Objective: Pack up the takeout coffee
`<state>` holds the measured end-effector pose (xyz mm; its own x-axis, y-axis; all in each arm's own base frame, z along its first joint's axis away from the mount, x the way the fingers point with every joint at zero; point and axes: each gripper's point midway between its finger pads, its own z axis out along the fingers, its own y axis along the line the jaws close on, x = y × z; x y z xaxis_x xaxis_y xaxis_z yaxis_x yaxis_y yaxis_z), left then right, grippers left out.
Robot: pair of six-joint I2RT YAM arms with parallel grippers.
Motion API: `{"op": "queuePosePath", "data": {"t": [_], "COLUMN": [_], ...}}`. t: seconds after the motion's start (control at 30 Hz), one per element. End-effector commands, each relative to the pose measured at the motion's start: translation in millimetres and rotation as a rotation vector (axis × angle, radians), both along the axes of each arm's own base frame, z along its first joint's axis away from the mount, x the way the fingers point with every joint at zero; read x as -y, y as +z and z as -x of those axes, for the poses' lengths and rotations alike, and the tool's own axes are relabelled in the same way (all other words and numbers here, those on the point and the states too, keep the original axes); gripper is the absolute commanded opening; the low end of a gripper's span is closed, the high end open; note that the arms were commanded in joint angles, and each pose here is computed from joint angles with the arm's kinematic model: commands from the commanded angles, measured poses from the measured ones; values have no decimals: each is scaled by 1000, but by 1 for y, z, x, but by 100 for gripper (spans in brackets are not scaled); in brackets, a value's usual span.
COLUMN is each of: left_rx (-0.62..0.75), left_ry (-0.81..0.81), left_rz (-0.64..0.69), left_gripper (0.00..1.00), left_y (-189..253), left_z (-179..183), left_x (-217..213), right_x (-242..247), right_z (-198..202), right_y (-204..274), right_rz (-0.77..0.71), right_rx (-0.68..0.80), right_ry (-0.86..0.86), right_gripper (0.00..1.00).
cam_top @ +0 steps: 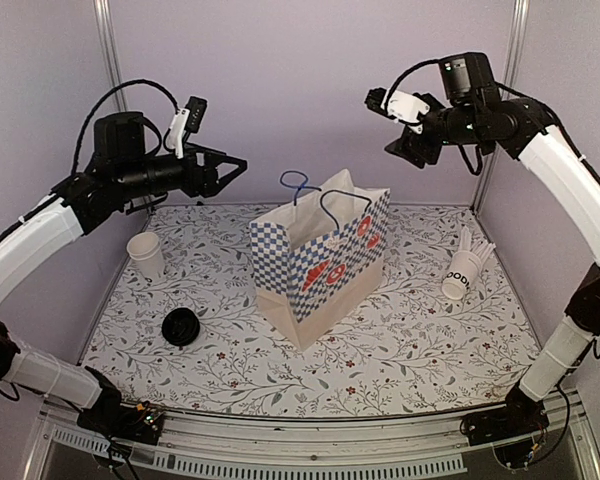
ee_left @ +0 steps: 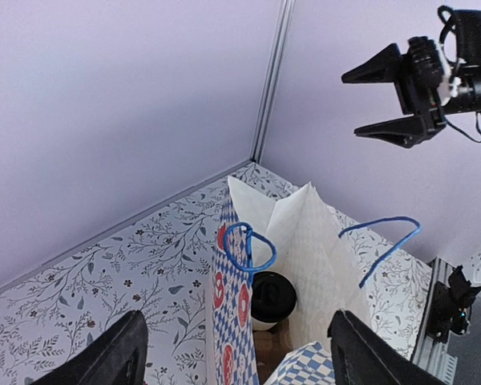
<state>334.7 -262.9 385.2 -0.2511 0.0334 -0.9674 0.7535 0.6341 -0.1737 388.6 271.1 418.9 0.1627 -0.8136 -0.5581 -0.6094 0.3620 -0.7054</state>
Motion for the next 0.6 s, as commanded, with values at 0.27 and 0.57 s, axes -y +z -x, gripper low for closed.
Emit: {"op": "queuePosePath", "data": {"t": [0.27, 0.57], "left_rx": [69, 42], "left_ry": [-174, -286], "left_rz": [-60, -63], "left_gripper": [80, 80], "left_y": [20, -3], "left_z": [62, 103], "left_x": [48, 80], "right_x": [146, 218], "right_z": [-5, -18], "right_y": [-145, -209], "right_rz": [-213, -323], "right_rx": [-520, -720], "right_ry": [-248, -321], "right_gripper": [71, 64]}}
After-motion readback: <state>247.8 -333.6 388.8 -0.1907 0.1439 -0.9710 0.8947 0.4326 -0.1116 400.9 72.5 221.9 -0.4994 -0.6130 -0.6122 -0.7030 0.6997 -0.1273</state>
